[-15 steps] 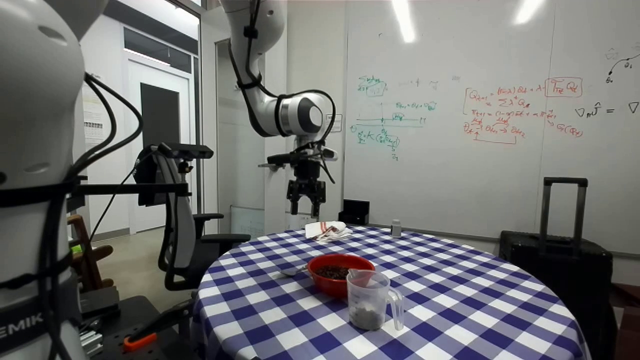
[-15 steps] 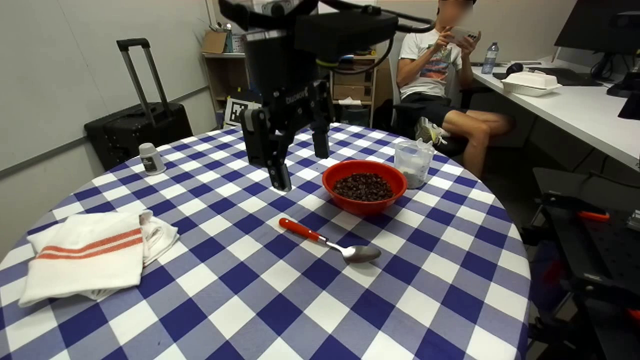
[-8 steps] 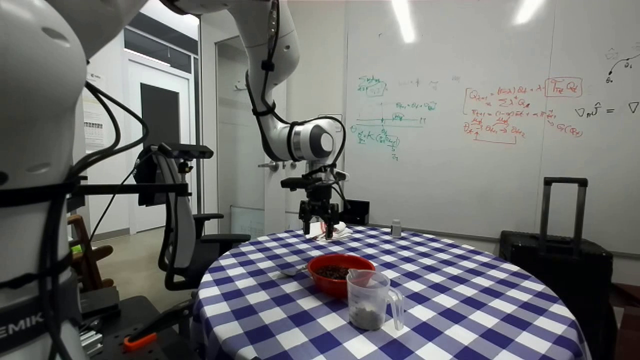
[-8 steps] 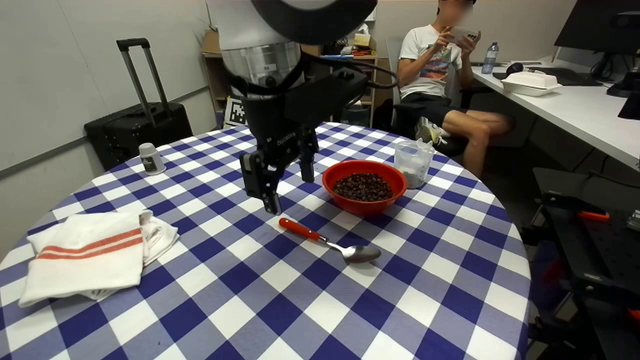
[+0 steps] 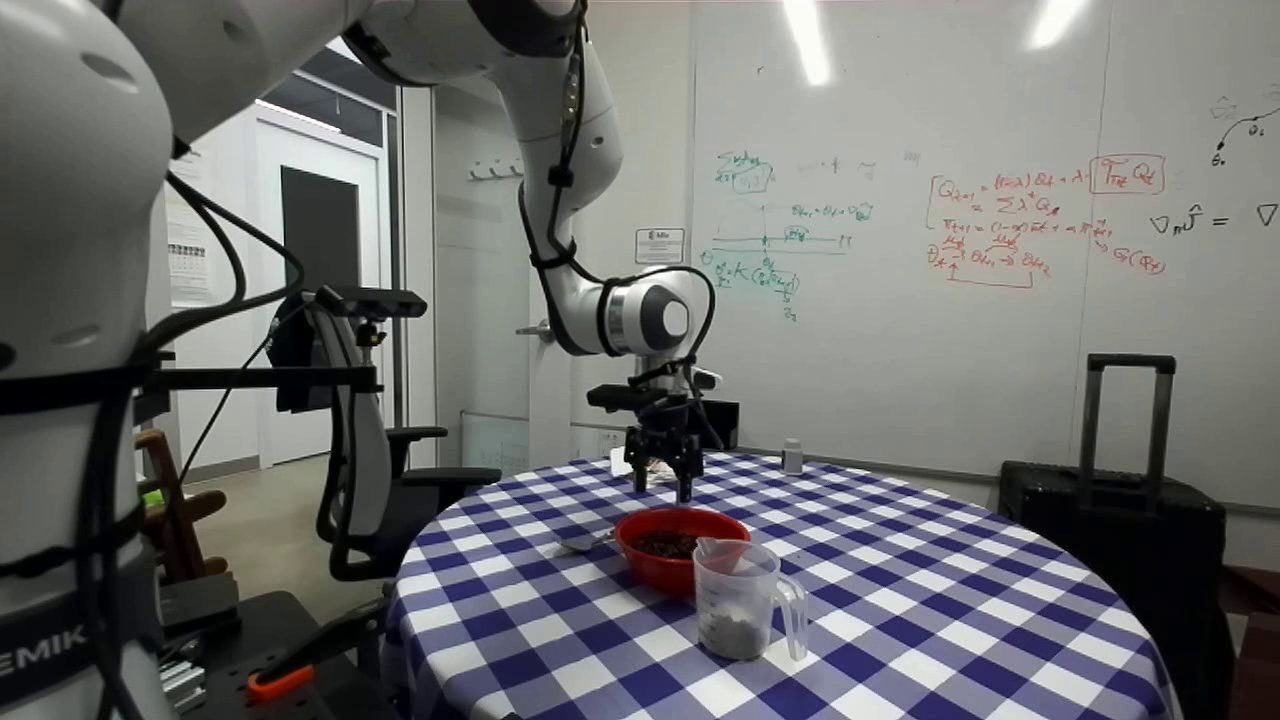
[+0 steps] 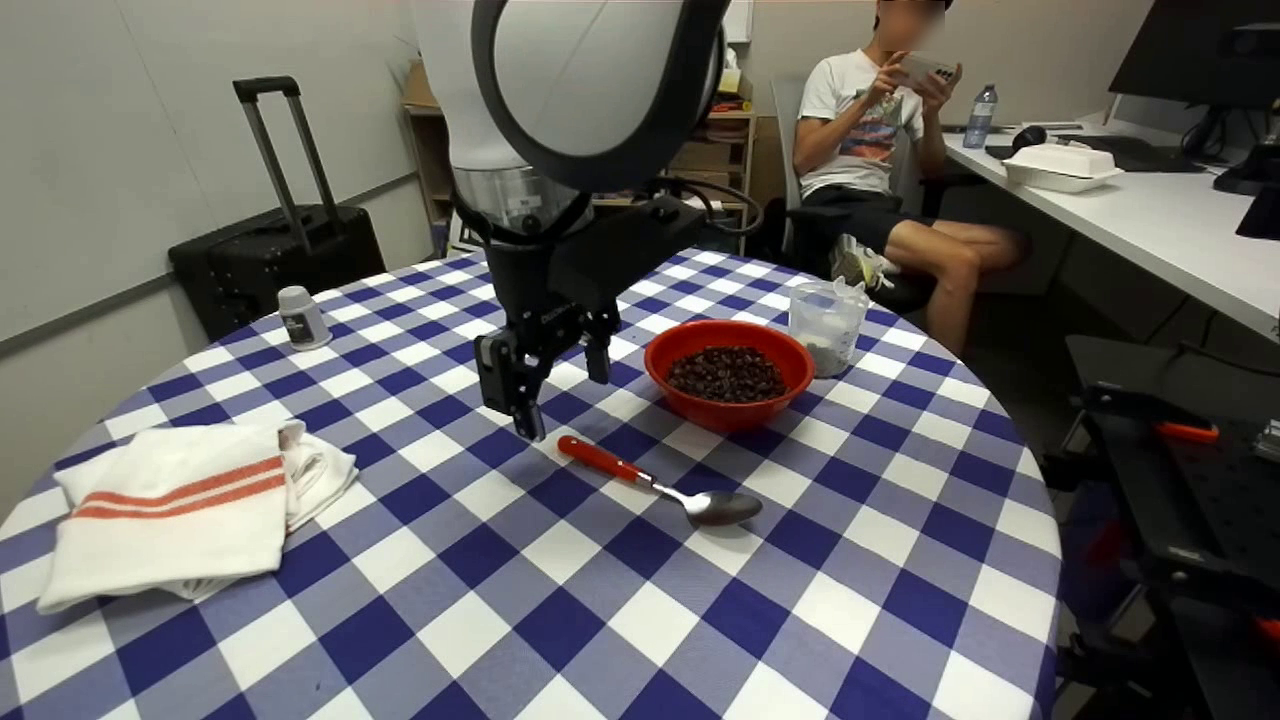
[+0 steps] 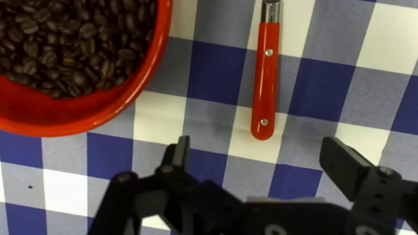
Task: Transfer a spoonful of contents from orange bowl into the transparent jar
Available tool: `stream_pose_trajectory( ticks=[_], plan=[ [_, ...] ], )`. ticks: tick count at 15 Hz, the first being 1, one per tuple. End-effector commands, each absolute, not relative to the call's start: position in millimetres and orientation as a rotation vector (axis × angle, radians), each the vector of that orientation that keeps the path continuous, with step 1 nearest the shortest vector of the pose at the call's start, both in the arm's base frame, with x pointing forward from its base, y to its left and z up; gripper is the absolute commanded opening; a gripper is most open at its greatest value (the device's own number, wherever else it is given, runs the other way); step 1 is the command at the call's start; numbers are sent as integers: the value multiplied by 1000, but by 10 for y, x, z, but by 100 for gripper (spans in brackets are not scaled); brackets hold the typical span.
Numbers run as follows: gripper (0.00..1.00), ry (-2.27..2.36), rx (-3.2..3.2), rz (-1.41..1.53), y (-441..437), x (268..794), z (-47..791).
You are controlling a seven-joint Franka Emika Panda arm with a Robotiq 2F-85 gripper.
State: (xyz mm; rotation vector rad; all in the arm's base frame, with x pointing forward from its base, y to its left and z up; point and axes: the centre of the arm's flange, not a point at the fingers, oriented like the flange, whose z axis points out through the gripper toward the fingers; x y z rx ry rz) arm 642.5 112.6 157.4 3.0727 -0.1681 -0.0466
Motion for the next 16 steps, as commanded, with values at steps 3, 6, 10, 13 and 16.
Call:
stream_pose_trajectory(
  ticks=[3, 6, 10, 13, 16],
  plan=[
    [100, -211, 3098, -67, 1196, 6538, 1343],
    [100, -241, 3097, -87, 1170, 6510, 1262],
    [60, -253, 3099, -100, 1145, 6488, 1207],
    [34, -251, 3104, -90, 1162, 6508, 1233],
    [12, -246, 3107, -78, 1181, 6523, 1276]
  ],
)
